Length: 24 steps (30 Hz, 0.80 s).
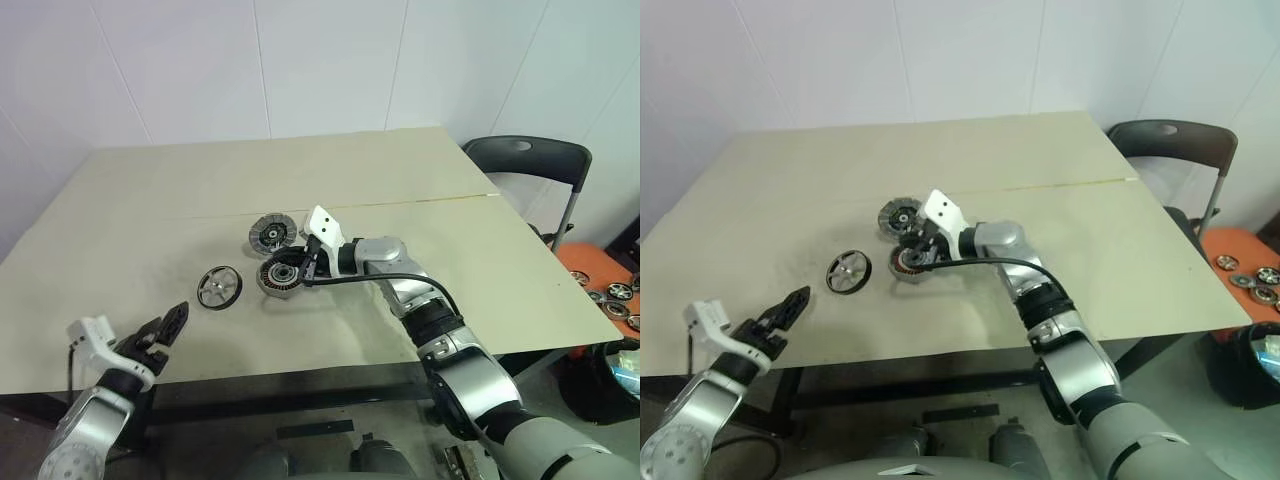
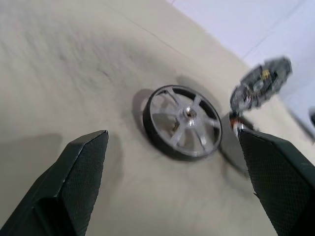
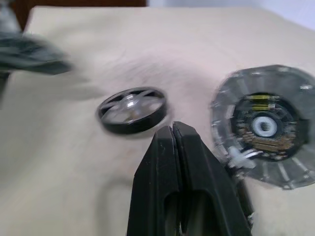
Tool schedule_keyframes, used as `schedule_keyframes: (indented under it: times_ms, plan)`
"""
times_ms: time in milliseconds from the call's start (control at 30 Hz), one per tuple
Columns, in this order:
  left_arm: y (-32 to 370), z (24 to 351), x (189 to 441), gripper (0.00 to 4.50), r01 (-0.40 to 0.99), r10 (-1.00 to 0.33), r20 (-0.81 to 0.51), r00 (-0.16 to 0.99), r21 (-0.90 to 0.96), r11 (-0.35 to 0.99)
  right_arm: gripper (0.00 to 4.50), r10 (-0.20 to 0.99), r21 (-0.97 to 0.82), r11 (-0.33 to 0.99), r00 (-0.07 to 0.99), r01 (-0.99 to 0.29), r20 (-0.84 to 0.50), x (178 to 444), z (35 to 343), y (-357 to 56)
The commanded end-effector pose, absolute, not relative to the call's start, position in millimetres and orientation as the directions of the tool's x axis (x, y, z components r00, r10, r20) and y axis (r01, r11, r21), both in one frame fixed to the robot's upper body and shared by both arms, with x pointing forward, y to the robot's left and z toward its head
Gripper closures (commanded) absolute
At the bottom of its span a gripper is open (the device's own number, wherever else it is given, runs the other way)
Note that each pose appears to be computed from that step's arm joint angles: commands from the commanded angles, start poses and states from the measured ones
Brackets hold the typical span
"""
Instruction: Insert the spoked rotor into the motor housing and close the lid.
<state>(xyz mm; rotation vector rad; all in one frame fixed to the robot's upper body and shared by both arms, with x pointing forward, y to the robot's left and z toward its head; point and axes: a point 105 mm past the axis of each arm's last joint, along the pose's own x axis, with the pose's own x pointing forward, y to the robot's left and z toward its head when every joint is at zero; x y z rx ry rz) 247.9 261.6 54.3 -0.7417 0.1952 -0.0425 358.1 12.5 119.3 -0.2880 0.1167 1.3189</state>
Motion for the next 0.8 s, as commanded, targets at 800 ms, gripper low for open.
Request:
schedule_keyframes:
  times_ms: [800]
  plan:
    - [221, 34, 307, 1.66, -0.132, -0.396, -0.35, 0.849, -0.865, 0.484, 4.5, 0.937, -0.235, 0.255, 0.299, -0.938, -0.179, 366, 155, 10]
